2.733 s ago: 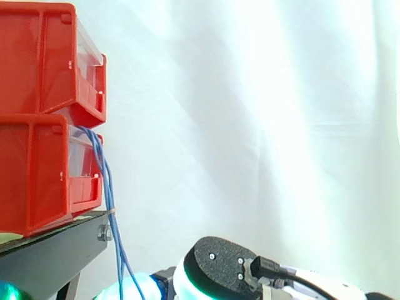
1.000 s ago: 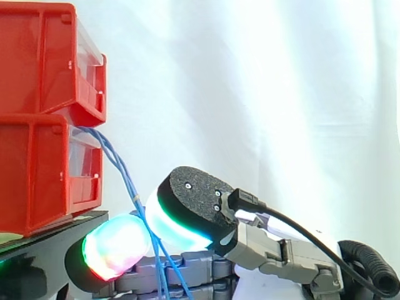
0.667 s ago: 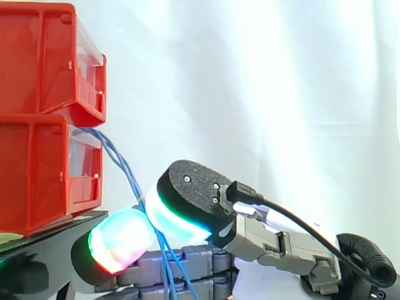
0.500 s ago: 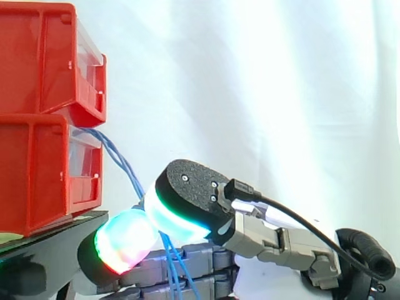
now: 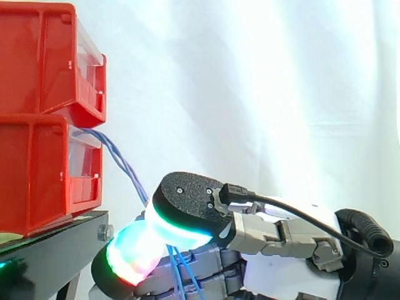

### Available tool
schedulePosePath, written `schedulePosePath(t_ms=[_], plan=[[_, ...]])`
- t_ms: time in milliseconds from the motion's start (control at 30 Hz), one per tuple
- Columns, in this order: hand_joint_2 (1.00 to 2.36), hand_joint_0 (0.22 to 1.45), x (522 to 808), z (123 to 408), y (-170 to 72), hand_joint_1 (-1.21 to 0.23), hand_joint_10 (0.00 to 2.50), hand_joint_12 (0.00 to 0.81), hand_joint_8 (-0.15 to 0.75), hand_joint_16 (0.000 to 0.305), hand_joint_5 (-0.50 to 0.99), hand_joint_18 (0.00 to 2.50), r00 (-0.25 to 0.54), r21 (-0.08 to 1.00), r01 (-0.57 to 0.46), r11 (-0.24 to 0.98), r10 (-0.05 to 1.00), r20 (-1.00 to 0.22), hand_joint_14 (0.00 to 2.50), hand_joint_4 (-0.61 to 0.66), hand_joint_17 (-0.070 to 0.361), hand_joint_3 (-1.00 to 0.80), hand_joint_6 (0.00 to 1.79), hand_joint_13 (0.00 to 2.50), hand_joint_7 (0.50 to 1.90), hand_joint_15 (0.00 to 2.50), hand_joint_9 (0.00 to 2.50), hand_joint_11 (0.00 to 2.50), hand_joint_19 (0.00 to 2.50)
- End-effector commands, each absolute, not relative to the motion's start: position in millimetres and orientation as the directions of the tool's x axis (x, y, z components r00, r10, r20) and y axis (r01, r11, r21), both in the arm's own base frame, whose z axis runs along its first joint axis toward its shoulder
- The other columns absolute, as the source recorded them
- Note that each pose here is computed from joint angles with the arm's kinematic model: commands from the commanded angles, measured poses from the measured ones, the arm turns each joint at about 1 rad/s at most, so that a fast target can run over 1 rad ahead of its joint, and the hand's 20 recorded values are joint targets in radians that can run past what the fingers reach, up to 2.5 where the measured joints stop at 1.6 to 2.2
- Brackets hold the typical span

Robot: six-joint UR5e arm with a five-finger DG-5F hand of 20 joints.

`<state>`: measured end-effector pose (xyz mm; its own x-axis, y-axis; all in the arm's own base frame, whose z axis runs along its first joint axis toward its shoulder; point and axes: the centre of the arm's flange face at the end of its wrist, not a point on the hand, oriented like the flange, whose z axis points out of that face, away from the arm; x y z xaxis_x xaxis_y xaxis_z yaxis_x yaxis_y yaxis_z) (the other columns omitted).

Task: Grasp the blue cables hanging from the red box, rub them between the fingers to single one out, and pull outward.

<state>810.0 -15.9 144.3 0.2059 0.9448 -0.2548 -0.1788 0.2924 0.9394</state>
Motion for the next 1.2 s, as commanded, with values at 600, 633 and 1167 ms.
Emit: schedulePosePath(t_ms=[600, 633, 1167], plan=[[1.01, 0.57, 800.0, 180.6, -22.5, -0.65, 0.01, 0.289, 0.271, 0.034, -0.08, 0.41, 0.199, 0.948, -0.118, 0.295, 0.943, -0.268, 0.02, 0.27, 0.077, -0.39, 0.5, 0.68, 1.22, 0.37, 0.78, 0.22, 0.31], [1.01, 0.57, 800.0, 180.6, -22.5, -0.65, 0.01, 0.29, 0.27, 0.034, -0.08, 0.41, 0.199, 0.948, -0.118, 0.295, 0.943, -0.268, 0.02, 0.28, 0.077, -0.39, 0.5, 0.68, 1.21, 0.37, 0.78, 0.22, 0.31], [1.01, 0.56, 787.6, 193.5, -48.4, -0.65, 0.01, 0.294, 0.269, 0.035, -0.09, 0.41, 0.2, 0.951, -0.026, 0.308, 0.934, -0.298, 0.02, 0.29, 0.078, -0.4, 0.5, 0.68, 1.17, 0.37, 0.77, 0.21, 0.31]])
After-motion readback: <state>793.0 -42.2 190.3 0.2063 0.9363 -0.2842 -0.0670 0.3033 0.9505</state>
